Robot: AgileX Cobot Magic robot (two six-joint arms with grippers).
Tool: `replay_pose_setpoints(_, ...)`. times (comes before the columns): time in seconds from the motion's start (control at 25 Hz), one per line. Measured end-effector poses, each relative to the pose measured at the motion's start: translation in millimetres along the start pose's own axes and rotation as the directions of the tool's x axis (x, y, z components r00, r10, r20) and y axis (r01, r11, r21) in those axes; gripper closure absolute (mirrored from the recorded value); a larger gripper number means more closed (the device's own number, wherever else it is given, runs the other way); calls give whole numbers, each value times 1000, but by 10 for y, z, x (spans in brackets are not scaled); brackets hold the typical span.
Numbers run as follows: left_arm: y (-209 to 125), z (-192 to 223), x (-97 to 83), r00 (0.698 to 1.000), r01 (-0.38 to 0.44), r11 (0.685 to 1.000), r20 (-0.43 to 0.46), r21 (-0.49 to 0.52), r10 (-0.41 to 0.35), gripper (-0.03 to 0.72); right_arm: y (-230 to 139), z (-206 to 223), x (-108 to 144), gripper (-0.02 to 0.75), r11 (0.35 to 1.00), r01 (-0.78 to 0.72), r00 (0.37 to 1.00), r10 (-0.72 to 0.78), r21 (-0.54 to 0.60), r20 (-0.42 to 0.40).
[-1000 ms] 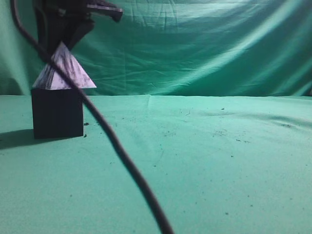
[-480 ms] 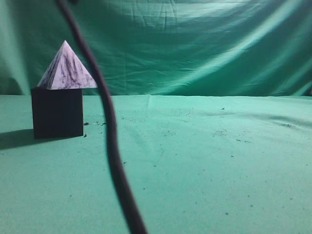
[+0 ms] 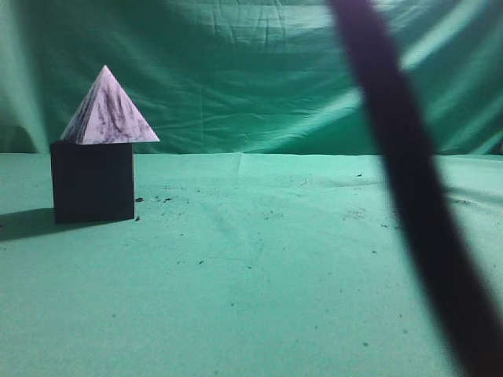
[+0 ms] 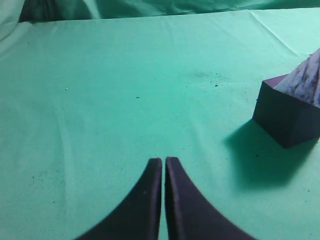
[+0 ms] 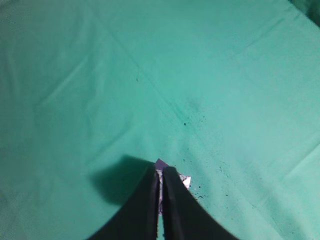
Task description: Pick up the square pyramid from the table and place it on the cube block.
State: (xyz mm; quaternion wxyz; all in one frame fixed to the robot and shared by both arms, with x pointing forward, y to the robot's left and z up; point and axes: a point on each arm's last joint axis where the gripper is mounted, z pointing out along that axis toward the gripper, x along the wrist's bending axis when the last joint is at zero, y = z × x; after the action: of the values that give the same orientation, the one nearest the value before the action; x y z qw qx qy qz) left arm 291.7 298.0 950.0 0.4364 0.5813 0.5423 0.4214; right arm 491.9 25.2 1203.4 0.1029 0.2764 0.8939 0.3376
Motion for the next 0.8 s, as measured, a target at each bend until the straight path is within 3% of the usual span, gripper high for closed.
replay_pose_setpoints(0.28,0,0,0,1000,0,1000,0,0,0,688,-148,-912,38,738,992,-27,999,31,-121,24)
replay_pose_setpoints(0.4,0,0,0,1000,0,1000,0,0,0,688,-394,-1233,47,738,992,-36,998,43,-124,47)
replay_pose_setpoints(0.72,0,0,0,1000,0,1000,0,0,0,688,-1222,-1542,117,738,996,-82,996,83,-30,38)
replay_pose_setpoints(0.8,0,0,0,1000,0,1000,0,0,0,688,-1431,-1651,136,738,994,-87,995,90,-67,35)
